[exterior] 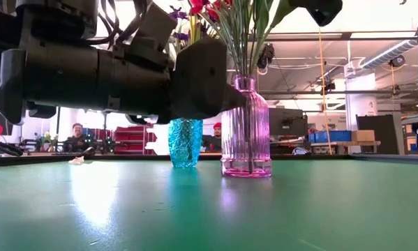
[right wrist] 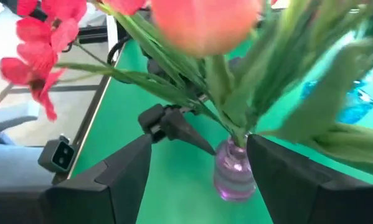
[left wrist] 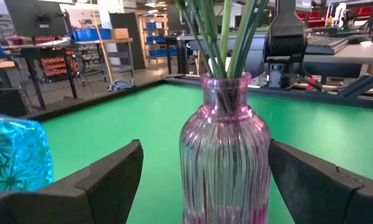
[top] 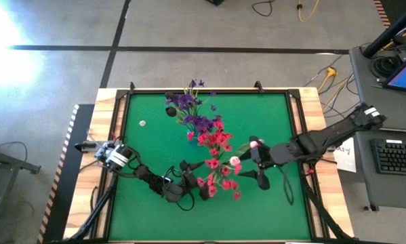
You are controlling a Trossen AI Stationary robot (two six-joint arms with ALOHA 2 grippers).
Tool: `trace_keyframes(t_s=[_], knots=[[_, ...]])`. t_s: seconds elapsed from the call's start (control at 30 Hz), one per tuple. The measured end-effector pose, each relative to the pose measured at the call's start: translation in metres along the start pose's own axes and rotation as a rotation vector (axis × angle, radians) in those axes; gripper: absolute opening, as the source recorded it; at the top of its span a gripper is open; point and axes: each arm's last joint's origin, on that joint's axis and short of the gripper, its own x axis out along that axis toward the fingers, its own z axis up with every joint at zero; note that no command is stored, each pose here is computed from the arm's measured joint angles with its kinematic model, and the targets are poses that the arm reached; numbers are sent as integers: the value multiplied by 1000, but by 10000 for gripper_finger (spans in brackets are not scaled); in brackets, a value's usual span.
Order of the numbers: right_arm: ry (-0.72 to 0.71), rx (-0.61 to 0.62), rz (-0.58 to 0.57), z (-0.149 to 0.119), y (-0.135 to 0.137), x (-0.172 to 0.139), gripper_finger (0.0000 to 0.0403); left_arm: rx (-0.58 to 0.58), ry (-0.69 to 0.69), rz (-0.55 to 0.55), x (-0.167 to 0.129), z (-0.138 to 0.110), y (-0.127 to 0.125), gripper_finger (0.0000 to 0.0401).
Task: Sort flowers into vase by color
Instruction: Return to Home Position
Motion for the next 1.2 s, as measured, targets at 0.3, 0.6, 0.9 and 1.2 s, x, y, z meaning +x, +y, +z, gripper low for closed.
trace_keyframes(t_s=[0.3, 0.6, 0.9, 1.2], knots=[[131, 35, -20, -4, 2, 13, 258, 1, -4, 29, -6, 3, -2, 323], [179, 87, -40, -6, -1, 2, 263, 57, -8, 132, -18, 13, -5, 323], [193, 93, -46, -7, -5, -17, 260, 13, -23, 144, -28, 29, -3, 323], [110, 47, -9, 0, -4, -40, 259, -53, -67, -19, -48, 76, 23, 323]])
